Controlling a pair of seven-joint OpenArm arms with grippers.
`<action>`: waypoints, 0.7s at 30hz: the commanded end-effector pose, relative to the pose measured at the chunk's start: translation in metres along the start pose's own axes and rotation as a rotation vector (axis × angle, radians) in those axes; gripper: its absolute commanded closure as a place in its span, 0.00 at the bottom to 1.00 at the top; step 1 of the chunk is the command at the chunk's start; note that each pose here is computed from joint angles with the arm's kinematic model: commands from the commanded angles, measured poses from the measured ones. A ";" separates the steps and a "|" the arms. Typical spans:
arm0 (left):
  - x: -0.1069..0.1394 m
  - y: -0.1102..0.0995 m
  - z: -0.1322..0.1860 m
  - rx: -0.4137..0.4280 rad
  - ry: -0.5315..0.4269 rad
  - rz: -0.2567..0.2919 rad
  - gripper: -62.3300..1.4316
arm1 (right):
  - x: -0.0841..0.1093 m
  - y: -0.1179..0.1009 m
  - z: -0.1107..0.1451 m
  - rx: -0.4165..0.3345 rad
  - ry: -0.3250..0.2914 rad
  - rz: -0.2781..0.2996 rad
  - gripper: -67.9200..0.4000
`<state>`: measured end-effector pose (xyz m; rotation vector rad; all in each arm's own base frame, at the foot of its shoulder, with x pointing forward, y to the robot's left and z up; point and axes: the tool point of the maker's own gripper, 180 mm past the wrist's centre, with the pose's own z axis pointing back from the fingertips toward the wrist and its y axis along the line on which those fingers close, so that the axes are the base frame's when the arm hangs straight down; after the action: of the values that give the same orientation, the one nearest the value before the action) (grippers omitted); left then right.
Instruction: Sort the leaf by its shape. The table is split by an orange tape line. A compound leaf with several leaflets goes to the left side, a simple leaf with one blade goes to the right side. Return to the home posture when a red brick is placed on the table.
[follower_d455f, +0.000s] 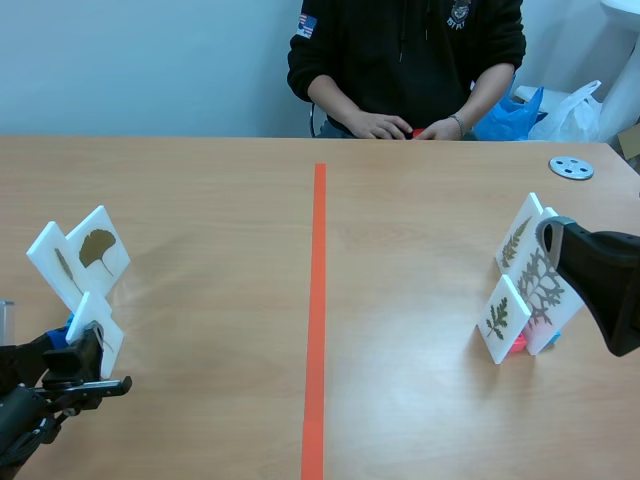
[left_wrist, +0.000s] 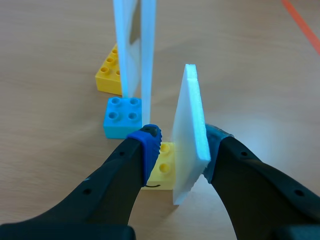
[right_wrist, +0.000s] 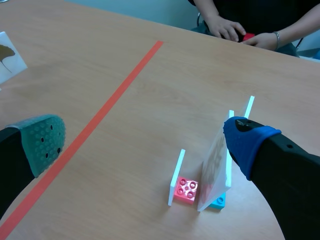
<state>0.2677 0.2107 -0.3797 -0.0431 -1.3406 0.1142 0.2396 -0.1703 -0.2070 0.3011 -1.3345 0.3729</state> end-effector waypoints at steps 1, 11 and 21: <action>0.013 -0.004 -0.002 -0.011 -0.045 0.006 0.63 | 0.013 -0.001 -0.001 0.005 -0.039 0.017 0.00; 0.034 -0.015 0.012 -0.035 -0.121 0.042 0.33 | 0.013 -0.001 -0.001 0.005 -0.039 0.017 0.00; 0.106 -0.022 0.037 -0.062 -0.299 0.028 0.32 | 0.013 -0.001 -0.001 0.005 -0.039 0.017 0.00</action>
<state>0.2587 0.1996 -0.2743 -0.0955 -1.6172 0.1046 0.2396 -0.1703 -0.2071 0.3010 -1.3341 0.3730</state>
